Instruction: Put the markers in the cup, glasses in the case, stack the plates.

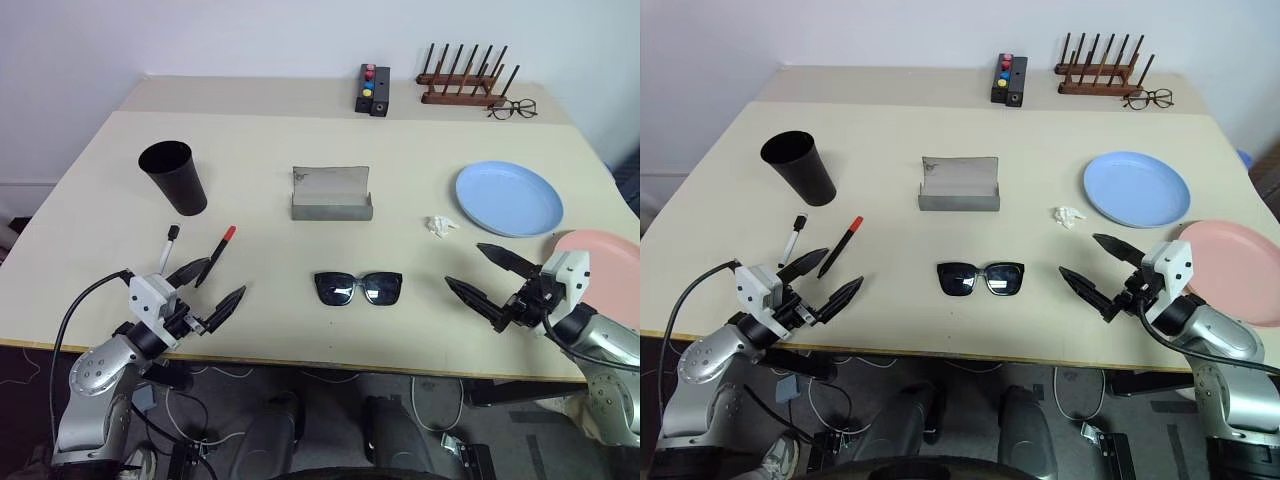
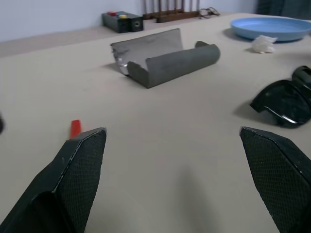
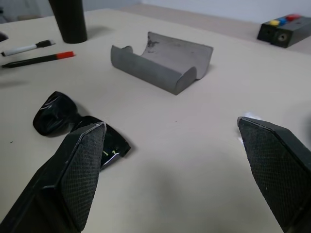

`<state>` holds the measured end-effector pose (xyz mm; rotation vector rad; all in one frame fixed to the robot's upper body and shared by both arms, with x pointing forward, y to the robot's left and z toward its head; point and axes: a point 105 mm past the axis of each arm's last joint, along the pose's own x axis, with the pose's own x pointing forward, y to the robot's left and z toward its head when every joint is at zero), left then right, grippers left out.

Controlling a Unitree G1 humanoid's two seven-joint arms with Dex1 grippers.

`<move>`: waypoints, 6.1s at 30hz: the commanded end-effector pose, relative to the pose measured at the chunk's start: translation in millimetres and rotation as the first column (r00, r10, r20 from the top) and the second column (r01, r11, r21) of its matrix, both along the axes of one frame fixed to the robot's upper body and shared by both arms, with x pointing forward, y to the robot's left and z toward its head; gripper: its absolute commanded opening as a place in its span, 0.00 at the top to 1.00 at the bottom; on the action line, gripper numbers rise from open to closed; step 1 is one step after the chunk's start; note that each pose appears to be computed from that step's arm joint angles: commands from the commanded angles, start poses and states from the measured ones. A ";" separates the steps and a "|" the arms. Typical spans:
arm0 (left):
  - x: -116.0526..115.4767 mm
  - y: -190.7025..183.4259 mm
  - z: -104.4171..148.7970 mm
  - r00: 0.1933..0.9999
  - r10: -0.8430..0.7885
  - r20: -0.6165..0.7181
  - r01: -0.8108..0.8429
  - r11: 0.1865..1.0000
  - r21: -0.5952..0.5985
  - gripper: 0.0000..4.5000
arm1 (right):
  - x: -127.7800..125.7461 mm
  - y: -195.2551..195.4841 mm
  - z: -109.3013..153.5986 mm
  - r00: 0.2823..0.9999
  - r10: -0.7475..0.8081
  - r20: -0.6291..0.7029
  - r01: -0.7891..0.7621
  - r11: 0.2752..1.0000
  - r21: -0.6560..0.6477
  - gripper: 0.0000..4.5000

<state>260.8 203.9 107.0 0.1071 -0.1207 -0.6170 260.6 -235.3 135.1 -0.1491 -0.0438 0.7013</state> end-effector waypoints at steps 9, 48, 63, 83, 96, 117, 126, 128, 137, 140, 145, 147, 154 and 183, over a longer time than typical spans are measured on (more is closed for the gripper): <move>41.3 -2.8 41.7 0.975 0.207 -0.085 -0.216 0.967 -0.131 0.00 | 28.8 39.1 11.9 0.938 0.342 0.061 -0.333 0.935 -0.124 0.02; 65.6 31.5 22.0 0.856 0.286 -0.431 -0.205 0.953 0.225 0.00 | 72.2 117.5 20.6 0.808 0.574 -0.129 -0.579 0.737 -0.349 0.02; 75.7 14.3 5.5 0.820 0.288 -0.494 -0.173 0.948 0.266 0.40 | 74.4 113.9 30.0 0.830 0.546 -0.110 -0.544 0.750 -0.376 0.00; 80.0 -39.1 106.8 0.989 0.147 0.016 -0.147 0.989 -0.027 0.99 | 77.8 112.7 29.6 0.848 0.522 -0.089 -0.515 0.774 -0.369 0.00; 121.5 56.1 166.3 0.669 0.685 0.289 -0.574 0.723 -0.383 0.99 | 92.2 120.3 41.2 0.874 0.486 0.009 -0.453 0.822 -0.345 0.00; 150.5 96.9 187.8 0.438 0.853 0.283 -0.664 0.519 -0.537 0.99 | 98.0 136.4 58.2 0.866 0.492 0.093 -0.461 0.856 -0.234 0.00; 158.9 93.4 175.2 0.458 0.847 0.269 -0.676 0.528 -0.513 0.99 | 97.6 149.0 93.8 0.844 0.494 0.211 -0.492 0.868 -0.065 0.00; 159.4 92.5 174.1 0.460 0.846 0.270 -0.675 0.531 -0.512 0.99 | 95.8 150.6 97.5 0.840 0.502 0.208 -0.509 0.861 -0.024 0.00; 161.5 85.7 172.6 0.482 0.829 0.282 -0.663 0.556 -0.501 0.99 | 95.5 152.0 111.8 0.849 0.510 0.137 -0.528 0.816 0.233 0.00; 162.5 83.1 172.3 0.492 0.822 0.287 -0.657 0.567 -0.497 0.99 | 97.1 150.9 112.9 0.850 0.510 0.130 -0.526 0.816 0.239 0.00; 163.2 79.3 170.8 0.506 0.810 0.297 -0.650 0.584 -0.486 0.99 | 96.7 151.4 113.4 0.845 0.518 0.132 -0.534 0.812 0.236 0.00; 163.2 77.8 170.5 0.509 0.805 0.305 -0.648 0.591 -0.480 0.99 | 95.6 152.4 113.1 0.841 0.522 0.140 -0.540 0.811 0.226 0.00; 163.0 79.1 170.5 0.508 0.804 0.310 -0.649 0.593 -0.476 0.99 | 88.9 157.5 110.3 0.820 0.543 0.180 -0.570 0.804 0.169 0.00; 158.4 78.1 150.9 0.517 0.783 0.347 -0.670 0.622 -0.405 0.39 | 86.3 159.8 109.1 0.819 0.541 0.191 -0.570 0.806 0.159 0.00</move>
